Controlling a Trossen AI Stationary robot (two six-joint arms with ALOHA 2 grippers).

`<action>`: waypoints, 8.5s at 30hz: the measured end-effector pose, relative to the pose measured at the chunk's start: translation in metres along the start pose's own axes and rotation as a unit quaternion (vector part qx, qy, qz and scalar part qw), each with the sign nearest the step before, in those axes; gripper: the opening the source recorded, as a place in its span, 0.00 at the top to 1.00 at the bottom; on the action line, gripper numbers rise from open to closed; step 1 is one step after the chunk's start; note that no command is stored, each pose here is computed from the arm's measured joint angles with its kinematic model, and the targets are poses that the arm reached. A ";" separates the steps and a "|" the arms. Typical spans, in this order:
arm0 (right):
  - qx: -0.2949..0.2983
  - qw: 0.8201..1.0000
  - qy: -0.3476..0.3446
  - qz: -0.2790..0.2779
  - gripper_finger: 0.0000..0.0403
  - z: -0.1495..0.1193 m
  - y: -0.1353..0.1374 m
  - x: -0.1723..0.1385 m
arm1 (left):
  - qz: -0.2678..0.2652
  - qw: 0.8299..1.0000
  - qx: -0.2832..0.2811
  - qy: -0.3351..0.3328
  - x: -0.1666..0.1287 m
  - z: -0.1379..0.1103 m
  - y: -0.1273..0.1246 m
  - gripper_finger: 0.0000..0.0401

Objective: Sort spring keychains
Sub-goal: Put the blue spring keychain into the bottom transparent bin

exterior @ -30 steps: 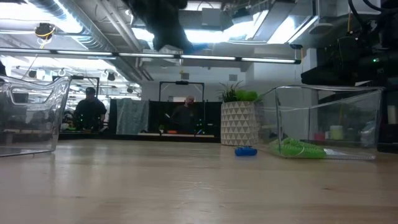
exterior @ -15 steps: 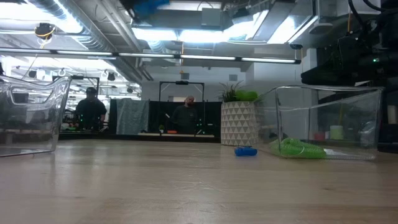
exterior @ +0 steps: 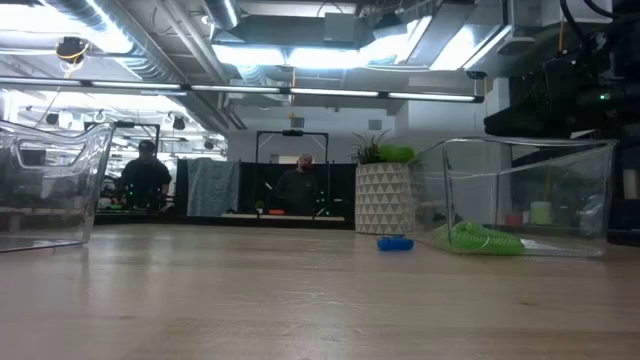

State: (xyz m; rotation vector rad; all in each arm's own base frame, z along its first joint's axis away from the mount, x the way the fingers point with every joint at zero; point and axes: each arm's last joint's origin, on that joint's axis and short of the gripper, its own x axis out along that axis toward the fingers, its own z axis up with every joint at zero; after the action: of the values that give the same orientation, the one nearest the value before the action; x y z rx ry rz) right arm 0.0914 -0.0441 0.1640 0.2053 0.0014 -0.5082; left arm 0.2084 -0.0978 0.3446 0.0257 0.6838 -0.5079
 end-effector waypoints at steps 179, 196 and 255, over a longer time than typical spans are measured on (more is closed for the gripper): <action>0.000 1.000 0.000 0.000 0.69 0.000 0.000 0.000 | 0.119 0.992 0.033 0.004 -0.013 -0.017 0.001 0.72; 0.000 1.000 0.000 0.000 0.69 0.000 0.000 0.000 | 0.184 0.978 -0.074 -0.067 0.037 0.006 0.102 0.72; 0.000 1.000 0.000 0.000 0.69 0.000 0.000 0.000 | 0.131 0.975 0.135 0.120 0.212 -0.016 0.198 0.60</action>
State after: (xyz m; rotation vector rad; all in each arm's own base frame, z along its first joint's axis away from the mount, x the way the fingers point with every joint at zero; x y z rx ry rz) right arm 0.0915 -0.0441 0.1640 0.2053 0.0014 -0.5082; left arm 0.4288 -0.0145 0.1755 0.4336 0.8293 -0.3427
